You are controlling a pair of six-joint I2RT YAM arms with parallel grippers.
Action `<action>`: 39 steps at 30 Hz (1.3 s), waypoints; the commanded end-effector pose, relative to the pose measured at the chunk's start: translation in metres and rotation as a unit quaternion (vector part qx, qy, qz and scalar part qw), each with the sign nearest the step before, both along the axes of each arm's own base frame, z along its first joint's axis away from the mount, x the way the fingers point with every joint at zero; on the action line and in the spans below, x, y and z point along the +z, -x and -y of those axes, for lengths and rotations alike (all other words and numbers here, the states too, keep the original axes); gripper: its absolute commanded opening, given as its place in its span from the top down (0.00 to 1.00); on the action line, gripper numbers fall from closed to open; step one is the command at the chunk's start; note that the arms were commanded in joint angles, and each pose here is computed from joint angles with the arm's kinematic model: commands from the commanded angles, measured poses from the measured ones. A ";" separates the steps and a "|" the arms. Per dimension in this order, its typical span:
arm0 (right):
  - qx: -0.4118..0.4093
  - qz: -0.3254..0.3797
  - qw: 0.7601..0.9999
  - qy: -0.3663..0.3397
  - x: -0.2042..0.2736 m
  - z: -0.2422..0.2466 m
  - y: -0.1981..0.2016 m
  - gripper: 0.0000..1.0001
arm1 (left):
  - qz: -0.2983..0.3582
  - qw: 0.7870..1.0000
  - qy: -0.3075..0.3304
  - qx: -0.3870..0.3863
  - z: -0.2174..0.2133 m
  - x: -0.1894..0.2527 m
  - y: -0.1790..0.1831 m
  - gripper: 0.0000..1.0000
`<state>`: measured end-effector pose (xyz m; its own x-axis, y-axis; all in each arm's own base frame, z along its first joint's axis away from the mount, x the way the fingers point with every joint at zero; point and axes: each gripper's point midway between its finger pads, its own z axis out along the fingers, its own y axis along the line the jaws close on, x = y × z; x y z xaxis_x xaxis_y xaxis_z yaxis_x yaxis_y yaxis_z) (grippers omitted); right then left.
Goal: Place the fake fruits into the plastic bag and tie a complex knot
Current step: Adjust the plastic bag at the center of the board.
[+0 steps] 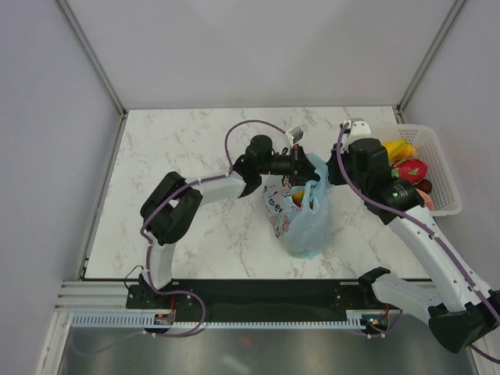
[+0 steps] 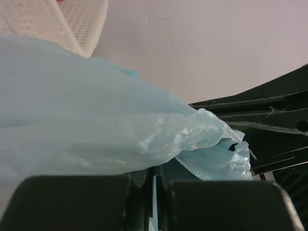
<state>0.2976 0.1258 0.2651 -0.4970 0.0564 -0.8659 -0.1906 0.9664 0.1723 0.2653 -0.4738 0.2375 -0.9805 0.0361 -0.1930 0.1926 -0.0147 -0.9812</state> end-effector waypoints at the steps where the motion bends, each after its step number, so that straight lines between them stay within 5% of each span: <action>1: 0.009 0.033 0.999 -0.031 0.025 -0.006 -0.003 0.85 | 0.040 0.998 0.029 -0.030 0.006 0.037 0.016 0.98; 14: -0.017 0.037 0.999 -0.016 0.032 0.010 0.008 0.90 | 0.044 0.999 0.005 -0.010 0.010 0.022 -0.001 0.98; 24: -0.047 0.058 0.997 0.008 0.051 0.030 0.014 0.79 | 0.079 0.996 -0.009 0.035 -0.023 0.035 -0.018 0.98; 28: -0.042 0.063 0.997 0.012 0.055 0.033 0.021 0.56 | 0.090 0.995 -0.013 0.041 -0.027 0.039 -0.019 0.98; 39: 0.023 0.063 0.998 -0.009 0.051 0.018 0.041 0.52 | 0.091 0.995 -0.016 0.042 -0.027 0.035 -0.022 0.98</action>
